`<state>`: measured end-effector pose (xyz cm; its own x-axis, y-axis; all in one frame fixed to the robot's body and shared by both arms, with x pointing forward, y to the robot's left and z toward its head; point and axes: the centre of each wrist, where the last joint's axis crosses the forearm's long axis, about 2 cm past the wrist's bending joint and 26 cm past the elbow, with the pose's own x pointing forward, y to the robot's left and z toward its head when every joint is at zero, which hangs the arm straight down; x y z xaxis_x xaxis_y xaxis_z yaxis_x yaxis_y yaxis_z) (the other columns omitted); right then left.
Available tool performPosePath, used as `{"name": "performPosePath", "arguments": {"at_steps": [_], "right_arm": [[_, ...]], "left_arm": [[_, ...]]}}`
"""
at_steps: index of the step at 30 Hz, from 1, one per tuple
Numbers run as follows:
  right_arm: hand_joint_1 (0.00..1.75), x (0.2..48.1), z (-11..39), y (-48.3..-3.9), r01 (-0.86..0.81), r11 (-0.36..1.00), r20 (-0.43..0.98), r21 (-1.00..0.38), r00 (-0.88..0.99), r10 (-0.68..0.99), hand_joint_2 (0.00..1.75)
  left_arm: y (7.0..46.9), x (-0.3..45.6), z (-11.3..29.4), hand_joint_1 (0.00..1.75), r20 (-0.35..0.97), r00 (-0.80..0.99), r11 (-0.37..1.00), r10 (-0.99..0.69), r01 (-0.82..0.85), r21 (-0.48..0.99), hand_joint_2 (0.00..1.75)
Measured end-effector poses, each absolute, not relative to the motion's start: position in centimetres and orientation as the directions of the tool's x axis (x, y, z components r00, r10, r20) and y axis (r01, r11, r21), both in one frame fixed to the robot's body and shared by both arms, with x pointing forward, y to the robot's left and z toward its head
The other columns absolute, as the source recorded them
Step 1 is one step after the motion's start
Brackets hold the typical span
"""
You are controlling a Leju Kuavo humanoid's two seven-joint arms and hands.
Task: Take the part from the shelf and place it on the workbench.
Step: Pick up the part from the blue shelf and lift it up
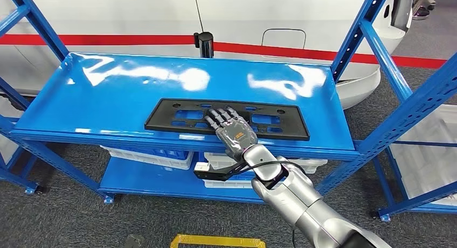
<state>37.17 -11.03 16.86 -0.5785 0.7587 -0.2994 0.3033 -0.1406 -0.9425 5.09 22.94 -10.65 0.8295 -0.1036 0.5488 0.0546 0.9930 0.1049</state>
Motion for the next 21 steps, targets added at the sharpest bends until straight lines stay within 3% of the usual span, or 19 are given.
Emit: {"name": "performPosePath", "arguments": {"at_steps": [8,21], "right_arm": [[1.64,37.1,16.4,-11.0,0.302,-0.128,-0.293,-0.945,-0.601,0.744,1.75],[1.64,38.1,17.2,-11.5,0.323,-0.139,-0.314,-0.936,-0.592,0.742,1.75]], "left_arm": [[23.2,5.0,-10.6,0.00,0.711,0.695,0.978,-0.111,-0.049,0.201,0.00],[22.4,4.9,-10.5,0.00,0.731,0.677,0.981,-0.089,-0.068,0.182,0.00]]}}
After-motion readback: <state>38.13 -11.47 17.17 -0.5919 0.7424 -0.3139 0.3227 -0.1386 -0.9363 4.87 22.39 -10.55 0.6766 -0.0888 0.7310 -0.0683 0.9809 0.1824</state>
